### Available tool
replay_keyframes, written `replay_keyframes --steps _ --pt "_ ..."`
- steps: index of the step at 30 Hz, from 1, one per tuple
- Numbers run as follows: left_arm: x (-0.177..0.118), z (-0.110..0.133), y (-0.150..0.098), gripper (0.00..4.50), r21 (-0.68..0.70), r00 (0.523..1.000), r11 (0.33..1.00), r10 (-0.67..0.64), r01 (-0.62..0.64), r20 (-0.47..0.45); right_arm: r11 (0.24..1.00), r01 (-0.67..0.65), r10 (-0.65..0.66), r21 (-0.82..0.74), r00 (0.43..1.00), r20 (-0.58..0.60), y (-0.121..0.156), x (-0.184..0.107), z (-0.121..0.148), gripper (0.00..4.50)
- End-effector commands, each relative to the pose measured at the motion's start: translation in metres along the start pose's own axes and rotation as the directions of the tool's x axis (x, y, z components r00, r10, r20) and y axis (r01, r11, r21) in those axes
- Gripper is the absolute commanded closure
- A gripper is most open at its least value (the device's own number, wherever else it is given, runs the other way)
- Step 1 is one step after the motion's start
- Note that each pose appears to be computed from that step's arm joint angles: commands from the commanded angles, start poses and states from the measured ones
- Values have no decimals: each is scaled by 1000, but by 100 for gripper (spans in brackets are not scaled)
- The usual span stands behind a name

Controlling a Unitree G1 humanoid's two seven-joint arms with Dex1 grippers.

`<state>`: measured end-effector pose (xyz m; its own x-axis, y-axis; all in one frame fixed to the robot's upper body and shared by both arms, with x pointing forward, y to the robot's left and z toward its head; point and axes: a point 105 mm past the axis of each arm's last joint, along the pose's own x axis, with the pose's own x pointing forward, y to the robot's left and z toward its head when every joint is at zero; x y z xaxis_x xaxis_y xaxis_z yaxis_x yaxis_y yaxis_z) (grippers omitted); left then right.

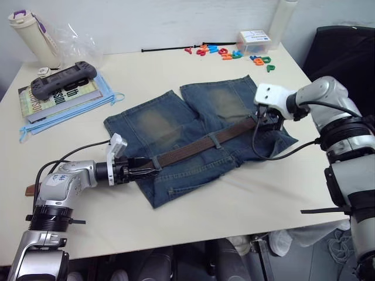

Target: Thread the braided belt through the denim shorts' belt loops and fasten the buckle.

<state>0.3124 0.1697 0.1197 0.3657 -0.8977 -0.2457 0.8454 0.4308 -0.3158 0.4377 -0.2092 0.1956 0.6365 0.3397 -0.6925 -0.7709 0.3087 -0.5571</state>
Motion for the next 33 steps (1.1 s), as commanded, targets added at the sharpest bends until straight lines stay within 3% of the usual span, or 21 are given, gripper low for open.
replay_keyframes --steps 1,4,5,8,12,13,17,22,24,27,29,33 --pt "7 -5 -7 77 -12 999 999 -32 32 -15 1000 5 -5 19 1000 10 -4 -2 2 2" --pt "8 -7 -8 77 -7 999 999 -41 41 -20 1000 -8 7 28 999 43 -3 -4 7 72" --pt "9 -7 -9 77 -5 999 999 -47 47 -21 1000 -20 19 22 999 51 -2 -4 9 124" --pt "11 -5 -11 159 0 998 998 -68 68 -8 999 -49 49 -1 997 60 0 -7 11 253" --pt "12 -4 -11 335 14 997 997 -71 72 -13 999 -27 29 -19 998 63 -4 -10 11 440" --pt "13 -4 -8 370 27 998 998 -62 63 -12 1000 -15 17 -27 998 67 -5 -12 12 450" --pt "17 2 2 370 52 1000 998 -21 21 1 998 38 -33 -47 995 93 -11 -15 16 450" --pt "12 31 53 370 250 980 948 197 -195 16 952 304 -299 -32 948 112 -41 -24 19 450" --pt "4 49 72 370 393 952 871 302 -293 40 927 373 -363 -47 920 148 -50 -35 24 450" --pt "-8 73 81 370 566 927 747 365 -349 91 904 426 -404 -47 884 237 -51 -52 36 450" --pt "-16 92 77 370 650 920 665 361 -368 152 893 448 -412 -48 855 316 -39 -66 44 450" --pt "-29 111 53 370 724 932 589 261 -359 250 874 484 -429 -29 800 419 5 -93 50 450"
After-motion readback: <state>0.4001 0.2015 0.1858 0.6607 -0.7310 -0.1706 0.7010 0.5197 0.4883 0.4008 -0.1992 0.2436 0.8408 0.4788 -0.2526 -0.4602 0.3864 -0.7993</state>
